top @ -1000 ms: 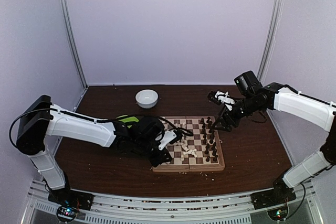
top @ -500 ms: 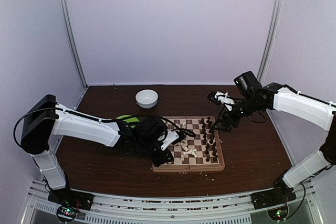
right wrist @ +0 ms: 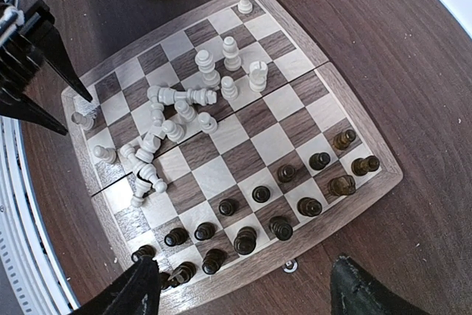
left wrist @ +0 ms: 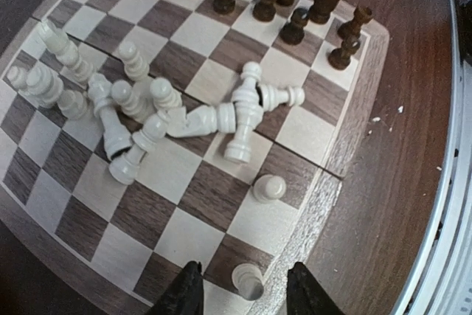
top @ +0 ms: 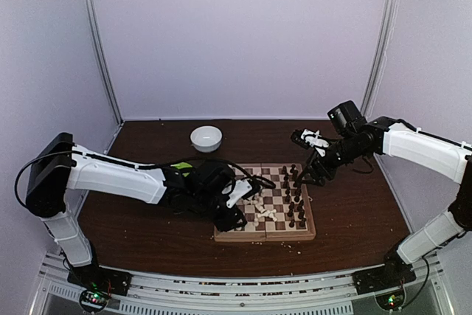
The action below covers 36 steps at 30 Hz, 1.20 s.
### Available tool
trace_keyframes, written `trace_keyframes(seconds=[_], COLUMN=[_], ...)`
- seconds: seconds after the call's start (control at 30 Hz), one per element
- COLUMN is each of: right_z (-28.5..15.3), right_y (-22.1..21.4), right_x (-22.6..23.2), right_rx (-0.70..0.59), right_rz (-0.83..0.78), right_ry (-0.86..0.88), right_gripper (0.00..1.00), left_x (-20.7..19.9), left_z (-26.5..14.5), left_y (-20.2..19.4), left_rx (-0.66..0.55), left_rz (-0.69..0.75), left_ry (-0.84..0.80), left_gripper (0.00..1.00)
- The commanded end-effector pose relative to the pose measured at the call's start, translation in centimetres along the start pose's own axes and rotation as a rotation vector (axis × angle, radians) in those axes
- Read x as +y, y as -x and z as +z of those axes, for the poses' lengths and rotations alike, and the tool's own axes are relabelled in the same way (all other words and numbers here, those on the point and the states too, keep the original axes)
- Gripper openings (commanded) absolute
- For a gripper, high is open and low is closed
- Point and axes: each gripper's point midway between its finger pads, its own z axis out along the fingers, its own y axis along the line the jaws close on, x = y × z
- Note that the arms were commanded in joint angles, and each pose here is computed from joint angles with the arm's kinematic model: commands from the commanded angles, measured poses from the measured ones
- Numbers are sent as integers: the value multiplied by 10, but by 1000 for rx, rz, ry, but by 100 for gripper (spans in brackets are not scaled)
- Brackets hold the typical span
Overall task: Set up the chess pieces on the board
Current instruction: Place the pawn at h2, then pick up the pawn from the chessboard.
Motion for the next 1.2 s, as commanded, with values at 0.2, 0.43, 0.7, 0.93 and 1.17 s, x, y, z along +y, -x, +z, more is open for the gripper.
trace_keyframes(seconds=[0.2,0.43,0.7,0.93,1.17], right_z=[2,0,2,4,5], right_y=[-5,-5,-7,-9,-10], right_x=[-1,-1,-1,-1,-1], right_rx=[16,14,23,29,35], right_rz=[-15,-19,-21,-21,-20], right_ry=[-14,-17,-14,-11,-10], right_gripper=[79,79,79,79,79], left_x=[-15,-14,-15,-13,-11], left_z=[-18,1,18,30,39], left_y=[56,64,50,43,40], left_rx=[-132,-120,-48,-10,14], left_rz=[54,49,56,66,75], left_ry=[-51,-58,-74,-67,-62], left_gripper=[39,34,38,36,28])
